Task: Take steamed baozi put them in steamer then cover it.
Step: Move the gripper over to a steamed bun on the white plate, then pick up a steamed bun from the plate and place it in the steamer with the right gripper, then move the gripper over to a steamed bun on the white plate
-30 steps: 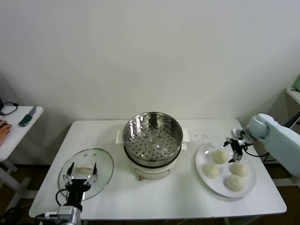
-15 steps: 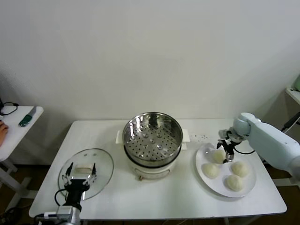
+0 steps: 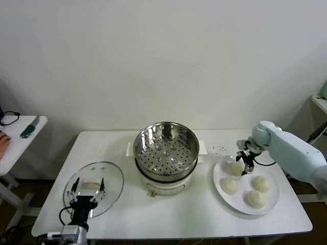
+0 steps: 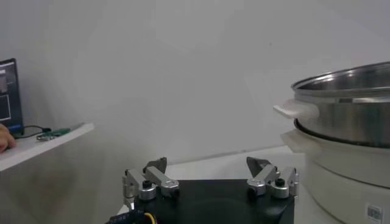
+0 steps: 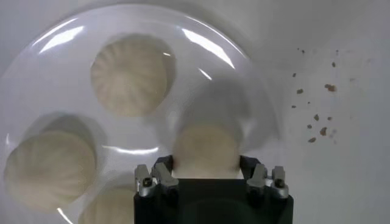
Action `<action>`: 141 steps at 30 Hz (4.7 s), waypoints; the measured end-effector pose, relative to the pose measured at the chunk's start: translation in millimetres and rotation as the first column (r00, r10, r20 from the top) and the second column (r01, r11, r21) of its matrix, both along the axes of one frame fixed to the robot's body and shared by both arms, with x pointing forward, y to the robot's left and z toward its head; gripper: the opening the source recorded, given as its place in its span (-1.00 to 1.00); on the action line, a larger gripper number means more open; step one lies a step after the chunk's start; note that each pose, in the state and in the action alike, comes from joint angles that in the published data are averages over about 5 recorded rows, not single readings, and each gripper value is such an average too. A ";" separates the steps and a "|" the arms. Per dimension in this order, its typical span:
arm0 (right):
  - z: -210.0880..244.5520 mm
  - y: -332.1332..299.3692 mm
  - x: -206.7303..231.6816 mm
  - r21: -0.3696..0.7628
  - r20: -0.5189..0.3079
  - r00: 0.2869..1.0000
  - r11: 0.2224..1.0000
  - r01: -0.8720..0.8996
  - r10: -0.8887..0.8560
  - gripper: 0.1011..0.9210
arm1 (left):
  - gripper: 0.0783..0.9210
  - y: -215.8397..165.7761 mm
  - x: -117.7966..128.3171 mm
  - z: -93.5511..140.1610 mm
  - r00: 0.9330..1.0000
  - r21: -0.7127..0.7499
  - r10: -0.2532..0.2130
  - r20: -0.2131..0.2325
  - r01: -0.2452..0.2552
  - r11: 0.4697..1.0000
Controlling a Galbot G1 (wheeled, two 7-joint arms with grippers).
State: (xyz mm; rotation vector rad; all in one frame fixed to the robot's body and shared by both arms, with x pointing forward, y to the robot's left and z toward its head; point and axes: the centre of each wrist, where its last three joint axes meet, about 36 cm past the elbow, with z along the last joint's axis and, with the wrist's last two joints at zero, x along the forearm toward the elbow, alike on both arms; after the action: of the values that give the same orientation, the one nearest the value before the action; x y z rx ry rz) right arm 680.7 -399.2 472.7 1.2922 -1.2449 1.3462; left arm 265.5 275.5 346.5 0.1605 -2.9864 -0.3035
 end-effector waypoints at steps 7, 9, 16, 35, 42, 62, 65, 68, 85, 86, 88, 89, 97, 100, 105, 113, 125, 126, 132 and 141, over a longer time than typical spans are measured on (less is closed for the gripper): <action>61.8 24.4 16.6 0.012 0.052 0.992 0.993 -0.119 0.119 0.48 | 0.77 -0.9 -3.5 1.0 1.000 -0.001 -0.007 -0.002 0.007 1.000; 85.7 37.2 22.6 0.008 0.069 0.983 0.985 -0.172 0.171 0.49 | 0.77 -1.8 -4.8 1.5 1.000 -0.001 -0.014 -0.003 0.014 1.000; 173.2 93.5 39.7 -0.054 0.131 0.914 0.924 -0.379 0.383 0.50 | 0.77 -5.0 -9.6 3.5 1.000 -0.006 -0.029 -0.004 0.029 1.000; 238.2 318.1 34.7 -0.296 0.101 0.397 0.409 -0.863 0.912 0.51 | 0.77 -3.7 -21.5 3.5 0.999 -0.046 -0.027 -0.030 0.026 0.999; 206.4 367.9 27.9 -0.329 0.041 0.253 0.252 -0.910 0.967 0.51 | 0.77 -3.3 -21.6 7.3 0.999 -0.047 -0.037 -0.028 0.035 0.998; 124.9 408.8 20.5 -0.326 -0.055 0.146 0.121 -0.938 0.988 0.53 | 0.77 -6.4 -13.9 10.3 0.998 -0.040 -0.061 -0.024 0.060 0.997; 118.5 411.4 20.2 -0.322 -0.057 0.144 0.118 -0.939 0.988 0.56 | 0.77 -6.0 -14.0 10.0 0.998 -0.039 -0.060 -0.025 0.059 0.997; 116.3 413.8 19.9 -0.322 -0.055 0.141 0.117 -0.940 0.988 0.66 | 0.77 -5.0 -14.5 10.0 0.998 -0.037 -0.058 -0.026 0.057 0.998; 169.3 382.7 26.2 -0.322 0.011 0.223 0.215 -0.922 0.975 0.76 | 0.77 -2.7 -18.1 12.0 0.998 -0.030 -0.055 -0.029 0.054 0.998; 175.9 376.1 26.8 -0.322 0.024 0.243 0.238 -0.916 0.970 0.76 | 0.77 -3.1 -18.4 12.2 0.998 -0.031 -0.056 -0.029 0.055 0.998; 189.5 360.6 27.2 -0.319 0.054 0.297 0.299 -0.899 0.953 0.76 | 0.77 -3.9 -19.2 12.6 0.998 -0.031 -0.058 -0.029 0.057 0.998; 196.4 351.4 27.1 -0.314 0.071 0.332 0.337 -0.888 0.941 0.76 | 0.77 -4.3 -19.7 12.8 0.998 -0.032 -0.059 -0.029 0.058 0.998; 227.1 252.6 16.0 -0.164 0.199 0.697 0.724 -0.669 0.689 0.76 | 0.77 -6.6 -22.1 15.4 0.997 -0.035 -0.066 -0.027 0.065 0.997; 222.6 212.5 6.3 -0.084 0.216 0.815 0.841 -0.534 0.538 0.76 | 0.77 -7.7 -22.3 16.0 0.997 -0.036 -0.069 -0.026 0.068 0.997; 202.3 151.7 -13.5 0.010 0.189 0.937 0.954 -0.300 0.293 0.76 | 0.77 -9.1 -21.9 16.7 0.997 -0.039 -0.071 -0.024 0.071 0.997; 143.2 81.4 -45.1 0.078 0.076 0.997 0.997 -0.023 0.017 0.76 | 0.77 -7.8 -24.0 18.0 0.998 -0.037 -0.065 -0.026 0.064 0.997; 50.4 44.5 -74.6 0.076 -0.050 0.994 0.992 0.100 -0.096 0.76 | 0.77 -4.2 -25.2 16.1 0.998 -0.028 -0.056 -0.036 0.055 0.998; 44.1 43.4 -75.9 0.074 -0.056 0.994 0.992 0.101 -0.097 0.76 | 0.77 -4.0 -25.1 15.6 0.998 -0.027 -0.055 -0.037 0.054 0.998; 13.4 40.5 -79.2 0.059 -0.083 0.992 0.994 0.097 -0.092 0.76 | 0.77 -2.2 -24.2 14.0 0.998 -0.022 -0.050 -0.040 0.049 0.999; -15.9 45.2 -73.6 0.052 -0.095 0.992 0.995 0.087 -0.082 0.76 | 0.77 5.1 -19.2 15.8 0.999 -0.004 -0.036 -0.028 0.036 0.999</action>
State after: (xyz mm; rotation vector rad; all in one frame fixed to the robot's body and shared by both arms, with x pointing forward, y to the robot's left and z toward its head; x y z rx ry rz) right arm 607.0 -354.0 456.8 1.3112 -1.2666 1.1858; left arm 246.3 280.6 362.3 0.1015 -2.9648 -0.3013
